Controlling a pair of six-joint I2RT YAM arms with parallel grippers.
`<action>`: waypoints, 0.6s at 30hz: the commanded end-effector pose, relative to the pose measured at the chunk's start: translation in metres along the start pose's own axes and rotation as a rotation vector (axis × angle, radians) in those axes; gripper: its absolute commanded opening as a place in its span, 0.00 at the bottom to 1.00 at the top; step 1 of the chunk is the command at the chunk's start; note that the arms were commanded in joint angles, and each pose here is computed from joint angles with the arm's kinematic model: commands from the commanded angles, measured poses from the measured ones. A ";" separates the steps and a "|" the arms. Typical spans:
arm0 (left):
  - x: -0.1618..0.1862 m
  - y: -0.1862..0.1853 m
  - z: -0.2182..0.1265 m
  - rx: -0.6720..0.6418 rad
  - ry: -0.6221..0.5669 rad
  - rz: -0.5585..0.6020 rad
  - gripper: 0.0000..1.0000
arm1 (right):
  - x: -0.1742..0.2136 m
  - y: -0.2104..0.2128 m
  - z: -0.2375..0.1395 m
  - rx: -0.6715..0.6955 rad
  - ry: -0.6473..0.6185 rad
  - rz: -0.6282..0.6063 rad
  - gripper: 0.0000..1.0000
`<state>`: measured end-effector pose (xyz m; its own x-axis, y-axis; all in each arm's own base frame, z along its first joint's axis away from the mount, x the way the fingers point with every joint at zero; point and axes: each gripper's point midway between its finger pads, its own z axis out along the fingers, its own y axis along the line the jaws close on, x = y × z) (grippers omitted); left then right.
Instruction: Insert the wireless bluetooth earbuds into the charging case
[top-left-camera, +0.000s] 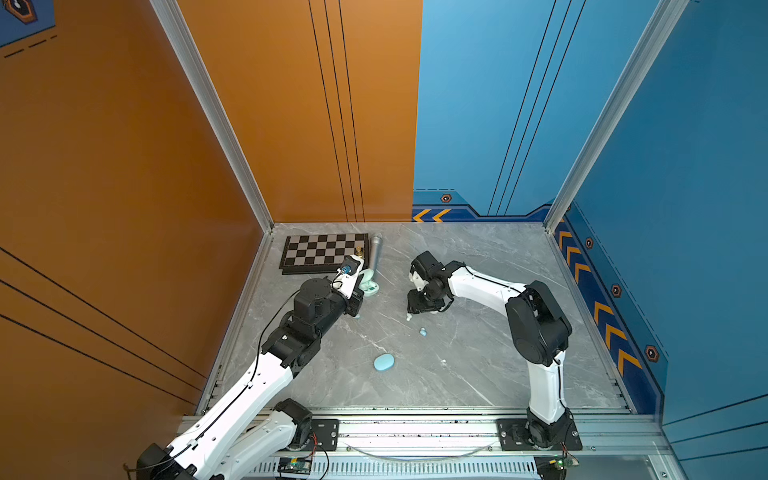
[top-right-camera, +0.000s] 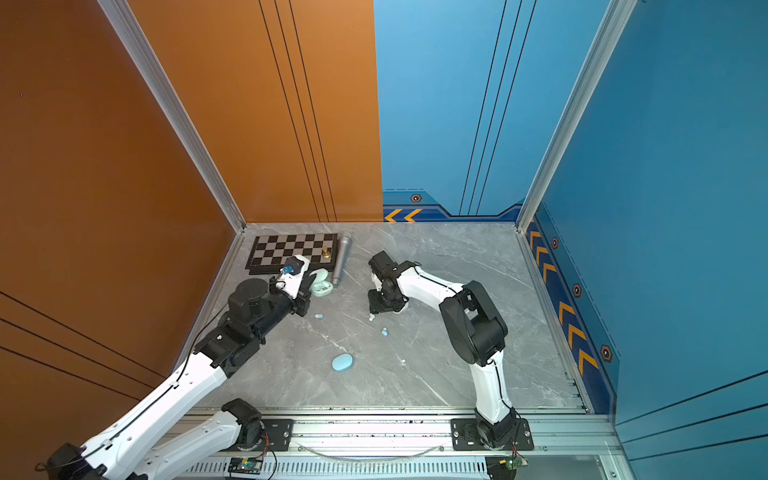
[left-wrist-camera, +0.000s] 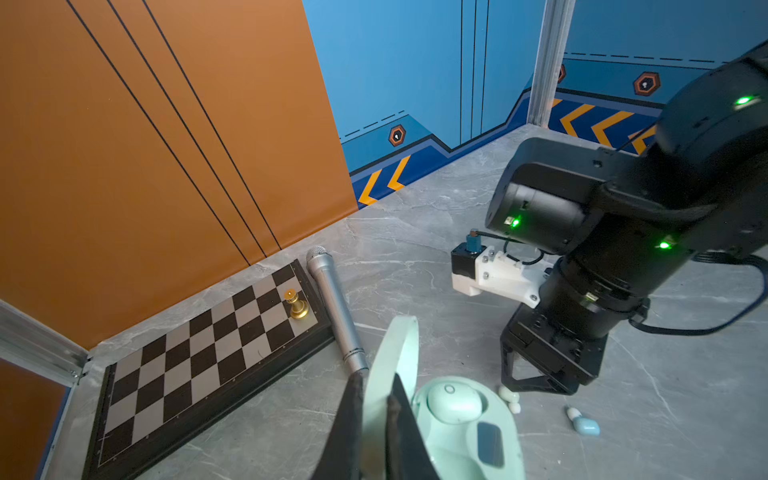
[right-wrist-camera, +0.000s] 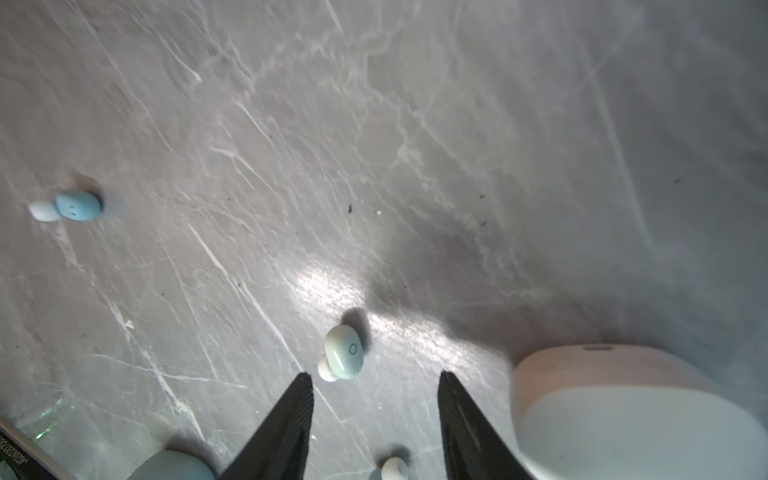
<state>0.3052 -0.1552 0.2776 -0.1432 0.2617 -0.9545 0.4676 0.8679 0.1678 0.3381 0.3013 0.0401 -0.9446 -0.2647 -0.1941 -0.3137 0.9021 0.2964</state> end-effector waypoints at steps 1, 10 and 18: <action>0.009 -0.011 -0.002 0.070 0.017 -0.006 0.00 | 0.001 0.012 -0.005 -0.008 0.028 -0.003 0.51; 0.008 -0.013 -0.001 0.081 0.014 -0.015 0.00 | 0.006 0.000 0.014 0.048 0.065 0.015 0.34; 0.007 -0.012 -0.003 0.075 0.014 -0.013 0.00 | 0.009 -0.003 0.024 0.072 0.088 0.009 0.22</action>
<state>0.2986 -0.1643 0.2695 -0.1560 0.2677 -0.9508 0.5257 0.8374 0.1495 0.3360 0.3116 0.0256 -0.9500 -0.2764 -0.1453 -0.3073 0.9101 0.2781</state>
